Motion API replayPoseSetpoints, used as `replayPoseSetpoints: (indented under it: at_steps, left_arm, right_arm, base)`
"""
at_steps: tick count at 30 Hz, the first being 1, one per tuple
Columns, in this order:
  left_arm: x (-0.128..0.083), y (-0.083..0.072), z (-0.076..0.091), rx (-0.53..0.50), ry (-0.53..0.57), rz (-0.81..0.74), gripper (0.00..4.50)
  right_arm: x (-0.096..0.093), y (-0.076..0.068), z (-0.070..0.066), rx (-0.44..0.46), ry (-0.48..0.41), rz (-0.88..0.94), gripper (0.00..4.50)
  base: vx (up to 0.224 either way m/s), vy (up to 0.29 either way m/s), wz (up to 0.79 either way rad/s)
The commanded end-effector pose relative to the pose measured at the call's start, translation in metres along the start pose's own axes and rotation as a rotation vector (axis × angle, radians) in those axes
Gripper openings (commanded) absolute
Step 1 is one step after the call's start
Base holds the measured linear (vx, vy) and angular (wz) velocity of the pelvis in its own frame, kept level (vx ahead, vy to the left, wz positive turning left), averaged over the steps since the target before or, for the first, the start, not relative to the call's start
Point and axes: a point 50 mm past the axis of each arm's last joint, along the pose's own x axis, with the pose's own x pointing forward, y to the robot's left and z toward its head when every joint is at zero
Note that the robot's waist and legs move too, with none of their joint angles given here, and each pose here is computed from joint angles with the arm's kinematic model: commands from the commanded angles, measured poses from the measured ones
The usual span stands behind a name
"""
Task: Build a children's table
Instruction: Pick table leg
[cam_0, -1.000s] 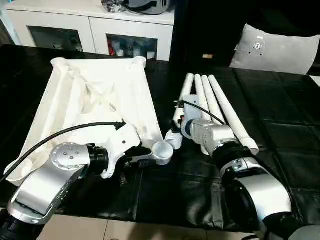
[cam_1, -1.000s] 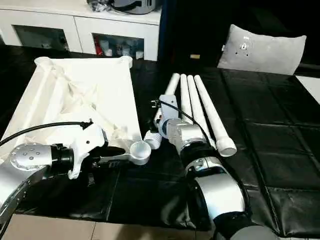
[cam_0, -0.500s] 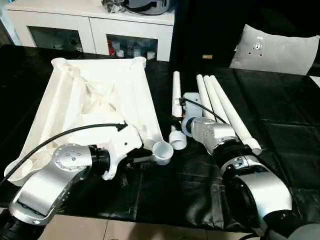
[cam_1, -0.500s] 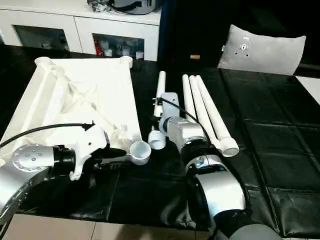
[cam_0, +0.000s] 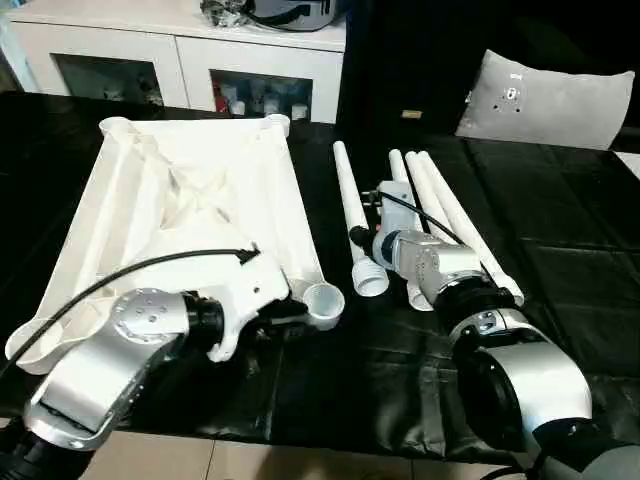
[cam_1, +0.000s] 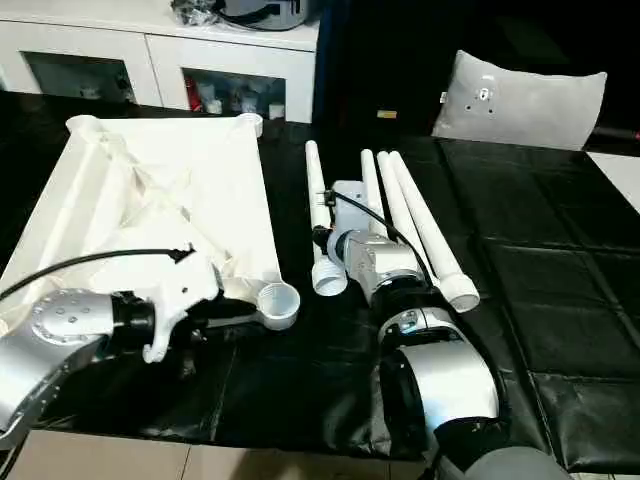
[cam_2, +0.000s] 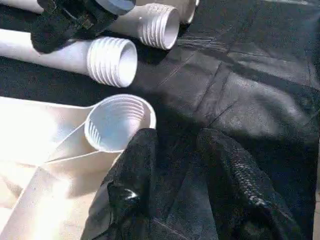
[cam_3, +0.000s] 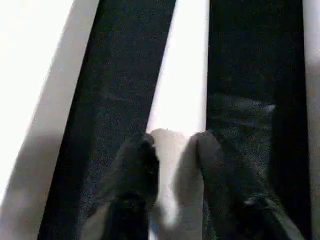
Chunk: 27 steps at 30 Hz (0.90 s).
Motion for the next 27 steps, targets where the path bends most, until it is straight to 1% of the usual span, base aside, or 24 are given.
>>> replayPoseSetpoints:
  at_steps: [1,3,4,5,6,7,9,10,13,14,15,17,20,24,25,26,27]
  left_arm:
    - [0.000,0.003,0.002,0.005,-0.002,0.020,1.61]
    - [0.001,0.003,0.002,0.000,-0.002,0.018,1.61]
    - [0.002,0.003,0.003,-0.002,-0.003,0.016,1.61]
    - [0.002,0.003,0.003,-0.001,-0.003,0.014,1.61]
    - [0.002,0.003,0.003,-0.001,-0.003,0.014,1.61]
    - [0.003,0.003,0.004,0.000,-0.005,0.012,1.61]
    - [0.004,0.003,0.005,0.003,-0.009,0.013,1.61]
    - [0.004,0.003,0.005,0.005,-0.009,0.013,1.61]
    - [0.005,0.002,0.005,0.010,-0.006,0.014,1.61]
    - [0.005,0.002,0.005,0.011,-0.006,0.014,1.61]
    - [0.005,0.002,0.005,0.010,-0.006,0.014,1.61]
    - [0.005,0.002,0.005,0.010,-0.007,0.012,1.61]
    - [0.005,0.001,0.005,0.009,-0.008,0.012,1.61]
    - [0.005,0.002,0.004,0.012,-0.002,0.021,1.61]
    - [0.005,0.002,0.004,0.013,-0.001,0.022,1.61]
    - [0.005,0.002,0.004,0.012,-0.001,0.023,1.61]
    - [0.005,0.002,0.004,0.009,-0.001,0.024,1.61]
  right_arm:
    - [0.003,-0.003,-0.034,0.031,0.158,0.002,1.12]
    - [0.003,-0.002,-0.035,0.047,0.161,0.011,1.07]
    - [0.003,-0.002,-0.035,0.051,0.163,0.015,0.89]
    - [0.003,-0.002,-0.035,0.048,0.166,0.014,0.89]
    - [0.003,-0.002,-0.035,0.048,0.166,0.014,0.75]
    - [0.003,-0.003,-0.036,0.034,0.168,0.005,0.67]
    - [0.003,-0.005,-0.037,-0.008,0.166,-0.003,0.67]
    - [0.004,-0.006,-0.038,-0.014,0.160,0.001,0.86]
    - [0.004,-0.006,-0.040,0.009,0.153,0.013,1.03]
    - [0.004,-0.006,-0.040,0.016,0.153,0.018,1.15]
    - [0.004,-0.006,-0.041,0.021,0.155,0.020,1.39]
    - [0.004,-0.006,-0.042,0.023,0.158,0.020,1.43]
    - [0.004,-0.008,-0.044,0.040,0.153,0.013,1.80]
    - [0.004,-0.011,-0.047,0.030,0.155,0.006,2.11]
    - [0.004,-0.011,-0.048,0.034,0.157,0.007,2.11]
    - [0.004,-0.011,-0.050,0.035,0.162,0.004,2.33]
    - [0.004,-0.011,-0.052,0.033,0.168,0.000,2.39]
  base:
    - [0.000,0.000,0.00]
    - [0.000,0.000,0.00]
    - [0.000,0.000,0.00]
    - [0.000,0.000,0.00]
    - [0.000,0.000,0.00]
    - [0.000,0.000,0.00]
    - [0.000,0.000,0.00]
    - [0.000,0.000,0.00]
    - [0.000,0.000,0.00]
    - [0.000,0.000,0.00]
    - [0.000,0.000,0.00]
    - [0.000,0.000,0.00]
    - [0.000,0.000,0.00]
    - [0.000,0.000,0.00]
    - [0.000,0.000,0.00]
    - [0.000,0.000,0.00]
    - [0.000,0.000,0.00]
